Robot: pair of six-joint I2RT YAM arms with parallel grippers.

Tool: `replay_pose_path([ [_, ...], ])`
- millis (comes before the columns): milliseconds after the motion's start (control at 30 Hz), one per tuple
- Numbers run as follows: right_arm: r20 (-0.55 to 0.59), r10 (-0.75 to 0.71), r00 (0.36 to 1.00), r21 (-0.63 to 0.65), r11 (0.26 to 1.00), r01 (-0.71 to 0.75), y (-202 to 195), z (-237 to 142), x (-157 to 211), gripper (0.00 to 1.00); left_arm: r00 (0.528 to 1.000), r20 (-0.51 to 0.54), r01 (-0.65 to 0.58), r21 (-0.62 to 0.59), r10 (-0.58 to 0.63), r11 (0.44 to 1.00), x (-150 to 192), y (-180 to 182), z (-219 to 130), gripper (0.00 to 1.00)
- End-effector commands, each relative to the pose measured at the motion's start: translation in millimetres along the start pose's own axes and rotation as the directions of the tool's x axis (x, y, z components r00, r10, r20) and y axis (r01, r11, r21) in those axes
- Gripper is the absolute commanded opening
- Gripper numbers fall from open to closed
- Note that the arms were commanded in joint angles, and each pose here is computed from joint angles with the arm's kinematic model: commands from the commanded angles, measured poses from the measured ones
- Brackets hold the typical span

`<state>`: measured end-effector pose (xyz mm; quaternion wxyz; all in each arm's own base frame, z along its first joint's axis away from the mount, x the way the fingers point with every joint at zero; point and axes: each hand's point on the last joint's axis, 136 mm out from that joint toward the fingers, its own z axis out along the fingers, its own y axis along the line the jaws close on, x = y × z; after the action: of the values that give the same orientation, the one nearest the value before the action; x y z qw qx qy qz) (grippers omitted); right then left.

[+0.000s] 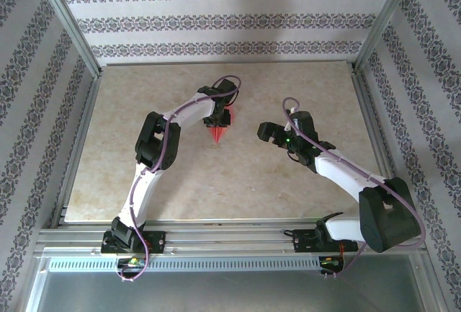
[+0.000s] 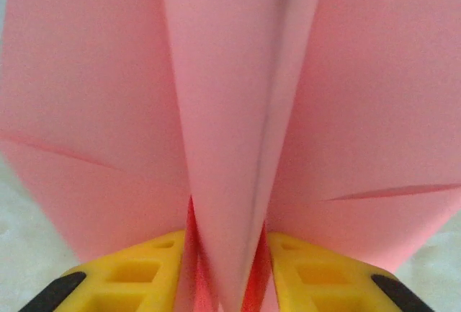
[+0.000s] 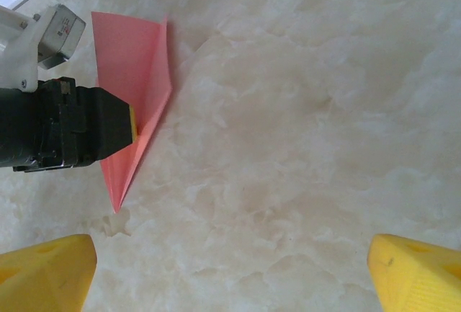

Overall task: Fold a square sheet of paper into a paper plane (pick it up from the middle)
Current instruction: Move the paper plane to the center of the table.

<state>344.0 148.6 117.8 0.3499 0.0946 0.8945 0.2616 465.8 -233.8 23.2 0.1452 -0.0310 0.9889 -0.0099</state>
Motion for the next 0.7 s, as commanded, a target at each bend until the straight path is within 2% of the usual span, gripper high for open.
replay_pose_path([
  [0, -0.004, 0.008, 1.0, -0.004, 1.0, -0.008, -2, 1, 0, 0.97, 0.999, -0.045, 0.016, -0.067, -0.019, 0.998, 10, 13, 8, 0.33],
  [333, -0.002, 0.014, 1.0, -0.003, 1.0, -0.014, -2, 1, -1, 0.97, 0.997, -0.073, 0.034, -0.06, -0.038, 0.998, 18, 7, 19, 0.32],
  [433, 0.014, 0.02, 1.0, -0.005, 1.0, -0.02, -2, -1, -6, 0.97, 0.999, -0.032, 0.041, -0.039, -0.042, 0.998, 5, 4, -2, 0.33],
  [567, 0.028, 0.025, 0.999, -0.006, 1.0, -0.025, -1, -3, -11, 0.97, 0.997, 0.039, 0.06, 0.021, -0.06, 0.998, -12, -4, -38, 0.43],
  [667, 0.031, 0.029, 0.999, -0.007, 1.0, -0.029, -1, -4, -12, 0.97, 0.995, 0.069, 0.07, 0.053, -0.073, 0.996, -17, -6, -56, 0.46],
])
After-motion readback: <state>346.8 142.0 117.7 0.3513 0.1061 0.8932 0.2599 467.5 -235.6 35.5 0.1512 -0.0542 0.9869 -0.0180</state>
